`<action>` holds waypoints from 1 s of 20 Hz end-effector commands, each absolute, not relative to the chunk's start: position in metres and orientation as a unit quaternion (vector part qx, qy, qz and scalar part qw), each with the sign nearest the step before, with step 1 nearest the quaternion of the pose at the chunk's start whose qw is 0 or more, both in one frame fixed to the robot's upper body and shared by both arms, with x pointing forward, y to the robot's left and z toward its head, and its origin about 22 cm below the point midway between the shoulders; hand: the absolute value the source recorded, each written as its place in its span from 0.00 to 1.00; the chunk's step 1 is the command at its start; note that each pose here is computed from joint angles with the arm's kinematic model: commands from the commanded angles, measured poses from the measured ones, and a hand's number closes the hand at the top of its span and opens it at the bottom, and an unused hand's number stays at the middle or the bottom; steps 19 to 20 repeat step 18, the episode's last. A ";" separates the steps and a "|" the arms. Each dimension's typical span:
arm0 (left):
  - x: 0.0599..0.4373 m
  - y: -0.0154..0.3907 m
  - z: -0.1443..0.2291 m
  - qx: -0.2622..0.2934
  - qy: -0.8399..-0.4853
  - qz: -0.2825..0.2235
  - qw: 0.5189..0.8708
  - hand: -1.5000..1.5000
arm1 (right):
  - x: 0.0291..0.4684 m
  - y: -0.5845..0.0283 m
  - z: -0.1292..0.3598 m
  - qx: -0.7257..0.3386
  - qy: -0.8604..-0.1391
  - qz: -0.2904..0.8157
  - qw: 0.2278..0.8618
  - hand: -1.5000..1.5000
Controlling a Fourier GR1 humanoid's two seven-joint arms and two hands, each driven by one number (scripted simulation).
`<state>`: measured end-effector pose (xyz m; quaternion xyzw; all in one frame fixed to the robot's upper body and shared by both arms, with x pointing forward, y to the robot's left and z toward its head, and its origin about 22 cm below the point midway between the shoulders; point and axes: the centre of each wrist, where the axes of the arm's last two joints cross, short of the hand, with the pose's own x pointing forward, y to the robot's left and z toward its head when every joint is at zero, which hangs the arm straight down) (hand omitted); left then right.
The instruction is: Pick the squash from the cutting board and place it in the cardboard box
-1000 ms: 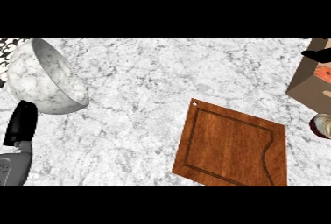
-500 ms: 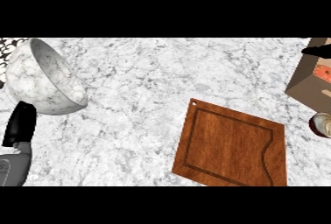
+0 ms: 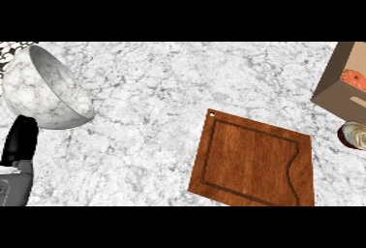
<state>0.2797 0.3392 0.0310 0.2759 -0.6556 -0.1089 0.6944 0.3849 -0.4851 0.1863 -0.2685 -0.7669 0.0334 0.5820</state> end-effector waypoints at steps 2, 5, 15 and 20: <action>0.275 0.340 0.022 0.266 -0.642 -0.113 0.710 0.50 | 0.352 -0.525 0.195 -0.267 -0.768 -0.008 0.583 0.00; 0.276 0.337 0.027 0.273 -0.648 -0.114 0.702 0.50 | 0.328 -0.550 0.212 -0.281 -0.761 -0.007 0.585 0.00; 0.271 0.350 0.022 0.284 -0.637 -0.098 0.710 0.50 | 0.254 -0.604 0.199 -0.288 -0.745 0.011 0.602 0.00; 0.266 0.346 0.017 0.284 -0.636 -0.103 0.710 0.50 | 0.240 -0.613 0.201 -0.291 -0.736 0.038 0.609 0.00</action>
